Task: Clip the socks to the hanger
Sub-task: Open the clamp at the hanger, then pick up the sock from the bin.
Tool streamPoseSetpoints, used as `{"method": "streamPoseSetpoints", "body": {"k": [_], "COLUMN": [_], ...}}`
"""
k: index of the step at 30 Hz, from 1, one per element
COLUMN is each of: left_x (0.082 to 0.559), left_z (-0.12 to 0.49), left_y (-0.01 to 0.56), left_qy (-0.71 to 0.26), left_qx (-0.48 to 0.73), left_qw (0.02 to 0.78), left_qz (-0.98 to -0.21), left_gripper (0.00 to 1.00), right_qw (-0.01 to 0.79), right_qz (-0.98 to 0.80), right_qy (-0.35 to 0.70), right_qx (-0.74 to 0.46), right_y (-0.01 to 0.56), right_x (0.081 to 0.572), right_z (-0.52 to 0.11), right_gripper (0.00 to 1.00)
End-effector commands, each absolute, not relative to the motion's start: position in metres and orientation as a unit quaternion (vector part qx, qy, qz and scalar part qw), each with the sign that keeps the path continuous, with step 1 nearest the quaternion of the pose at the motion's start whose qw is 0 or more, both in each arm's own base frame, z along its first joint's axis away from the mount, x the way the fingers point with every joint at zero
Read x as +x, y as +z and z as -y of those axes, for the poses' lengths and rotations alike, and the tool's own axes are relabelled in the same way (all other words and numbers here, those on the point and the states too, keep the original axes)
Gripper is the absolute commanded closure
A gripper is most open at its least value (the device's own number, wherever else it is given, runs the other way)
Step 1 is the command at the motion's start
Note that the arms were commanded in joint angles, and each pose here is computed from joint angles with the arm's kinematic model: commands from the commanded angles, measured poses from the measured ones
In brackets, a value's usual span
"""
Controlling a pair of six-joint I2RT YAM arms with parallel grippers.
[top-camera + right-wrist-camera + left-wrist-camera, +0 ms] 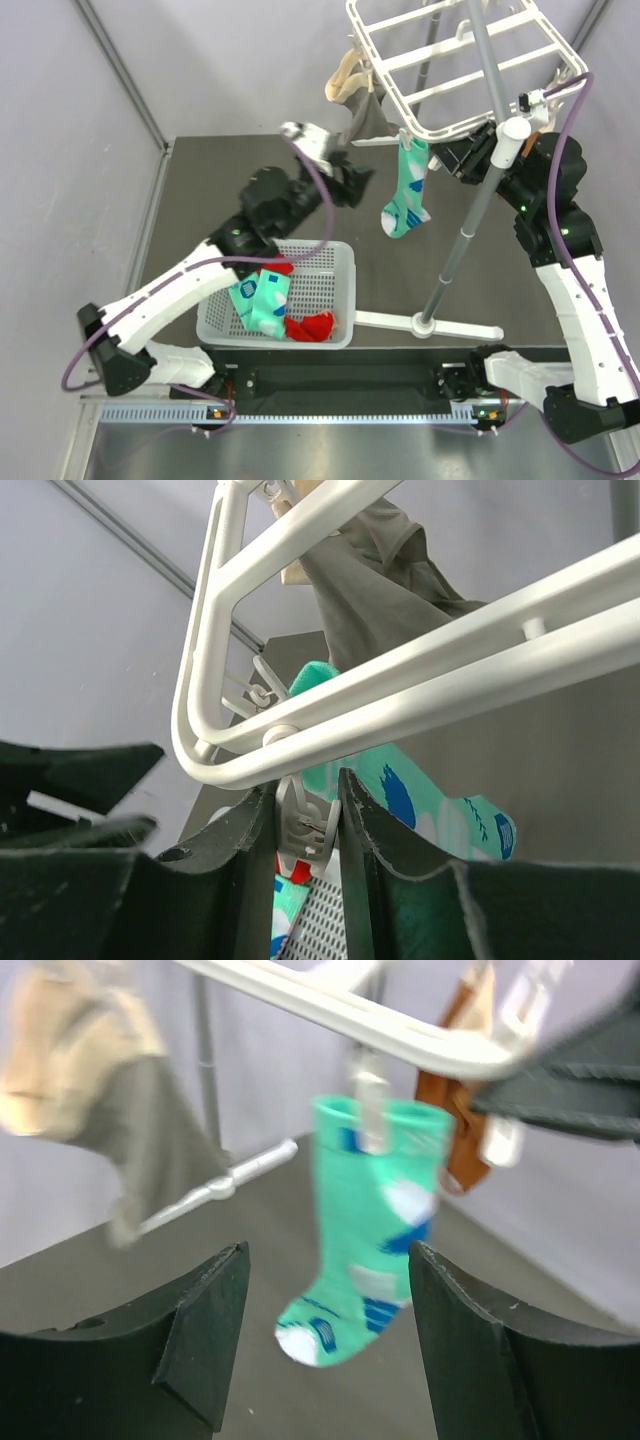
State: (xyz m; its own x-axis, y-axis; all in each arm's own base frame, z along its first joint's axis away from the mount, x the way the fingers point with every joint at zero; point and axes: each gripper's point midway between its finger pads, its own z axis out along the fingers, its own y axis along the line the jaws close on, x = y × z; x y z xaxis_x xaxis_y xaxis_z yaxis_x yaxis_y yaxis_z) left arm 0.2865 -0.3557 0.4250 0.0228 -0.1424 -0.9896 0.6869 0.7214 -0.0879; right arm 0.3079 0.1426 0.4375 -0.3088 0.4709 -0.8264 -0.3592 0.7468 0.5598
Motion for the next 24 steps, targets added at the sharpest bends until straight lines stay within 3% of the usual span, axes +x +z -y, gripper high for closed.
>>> {"method": "streamPoseSetpoints", "body": {"k": [1, 7, 16, 24], "left_x": [0.27, 0.292, 0.312, 0.294], "left_z": [0.333, 0.281, 0.213, 0.167], "left_y": [0.431, 0.434, 0.315, 0.205], "left_qy": [-0.417, -0.436, -0.33, -0.219], "left_qx": [0.199, 0.121, 0.0, -0.092], "left_qw": [0.635, 0.61, 0.477, 0.405], "left_qz": [-0.619, -0.651, -0.815, -0.883], "left_gripper": [0.31, 0.33, 0.42, 0.44], "right_qw": [0.607, 0.609, 0.614, 0.609], "right_qz": [-0.712, -0.711, -0.711, -0.713], "right_qy": [0.352, 0.35, 0.343, 0.347], "right_qx": [0.036, 0.025, 0.017, 0.012], "right_y": [0.446, 0.448, 0.445, 0.435], "right_x": [0.304, 0.301, 0.3, 0.302], "right_z": [-0.14, -0.141, -0.14, -0.143], "right_gripper": [1.0, 1.0, 1.0, 1.0]}}
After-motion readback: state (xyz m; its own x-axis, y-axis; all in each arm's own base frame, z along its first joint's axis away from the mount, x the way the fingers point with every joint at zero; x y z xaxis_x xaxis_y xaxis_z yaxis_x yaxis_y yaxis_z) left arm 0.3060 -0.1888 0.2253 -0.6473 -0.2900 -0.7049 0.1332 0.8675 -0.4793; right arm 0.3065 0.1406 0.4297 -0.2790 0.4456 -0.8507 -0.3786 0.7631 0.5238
